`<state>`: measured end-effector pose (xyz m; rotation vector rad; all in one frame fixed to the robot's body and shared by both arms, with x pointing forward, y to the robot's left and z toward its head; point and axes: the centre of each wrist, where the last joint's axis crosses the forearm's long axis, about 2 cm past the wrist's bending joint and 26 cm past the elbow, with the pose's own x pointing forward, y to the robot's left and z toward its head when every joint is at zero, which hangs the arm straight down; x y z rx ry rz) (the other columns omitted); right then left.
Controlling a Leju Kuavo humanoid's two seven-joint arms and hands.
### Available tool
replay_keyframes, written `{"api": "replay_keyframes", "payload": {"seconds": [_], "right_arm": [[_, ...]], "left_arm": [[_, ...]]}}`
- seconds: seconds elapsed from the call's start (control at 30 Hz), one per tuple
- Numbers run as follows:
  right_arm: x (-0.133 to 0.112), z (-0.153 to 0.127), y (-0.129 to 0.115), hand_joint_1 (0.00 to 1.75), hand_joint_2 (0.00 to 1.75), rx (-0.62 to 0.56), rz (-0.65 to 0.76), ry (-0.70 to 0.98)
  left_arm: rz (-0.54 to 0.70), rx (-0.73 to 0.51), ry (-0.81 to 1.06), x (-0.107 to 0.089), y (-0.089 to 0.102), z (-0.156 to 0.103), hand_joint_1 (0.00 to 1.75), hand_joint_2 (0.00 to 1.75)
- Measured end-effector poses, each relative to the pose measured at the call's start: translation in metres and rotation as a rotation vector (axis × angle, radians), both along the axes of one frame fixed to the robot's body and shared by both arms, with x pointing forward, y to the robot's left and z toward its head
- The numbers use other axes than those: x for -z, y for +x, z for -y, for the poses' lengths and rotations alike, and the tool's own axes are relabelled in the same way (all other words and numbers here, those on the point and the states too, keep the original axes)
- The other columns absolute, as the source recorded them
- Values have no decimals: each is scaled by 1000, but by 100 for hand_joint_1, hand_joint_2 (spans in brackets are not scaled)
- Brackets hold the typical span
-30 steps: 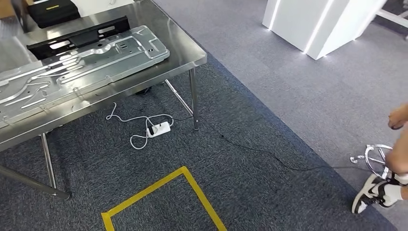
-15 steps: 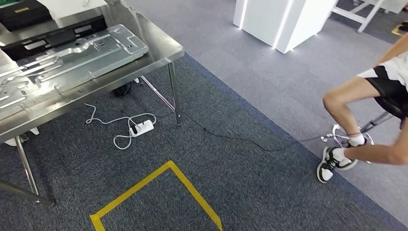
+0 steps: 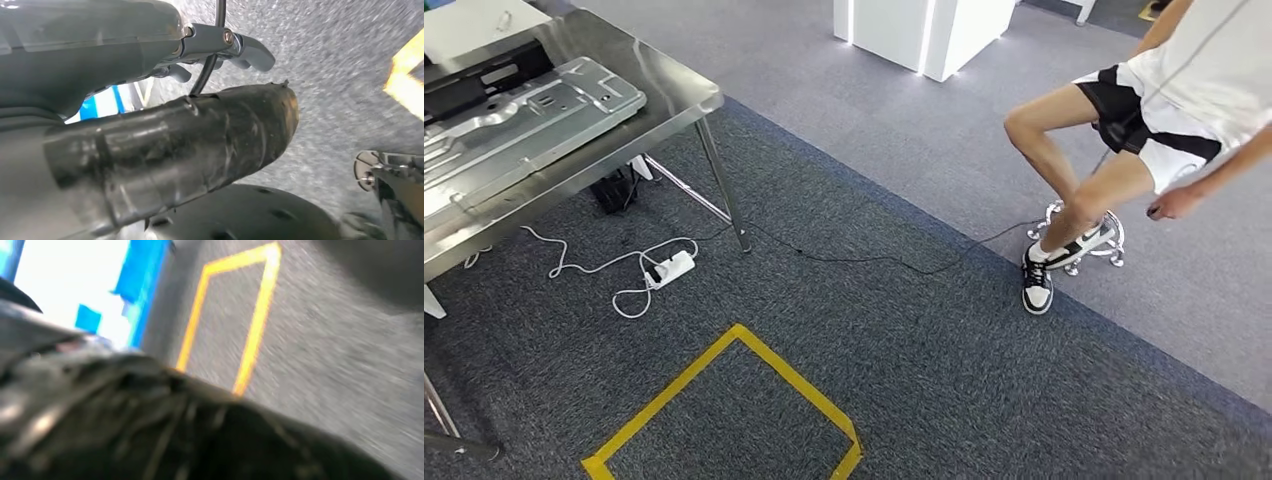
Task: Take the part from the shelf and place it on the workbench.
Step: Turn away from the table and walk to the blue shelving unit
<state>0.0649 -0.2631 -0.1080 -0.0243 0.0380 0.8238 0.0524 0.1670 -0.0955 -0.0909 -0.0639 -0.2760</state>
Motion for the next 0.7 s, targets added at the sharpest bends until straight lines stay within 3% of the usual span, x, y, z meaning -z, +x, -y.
{"api": "replay_keyframes", "payload": {"seconds": [0.23,0.47,0.7], "right_arm": [[1,1,-7,0,0,184,-11,-9],[2,-5,-16,0,0,115,-67,-16],[1,-12,-13,0,0,122,-65,-13]], "left_arm": [[9,187,32,1,1,-5,0,0],[46,309,25,0,7,-5,0,0],[86,357,33,-1,16,-7,0,0]]}}
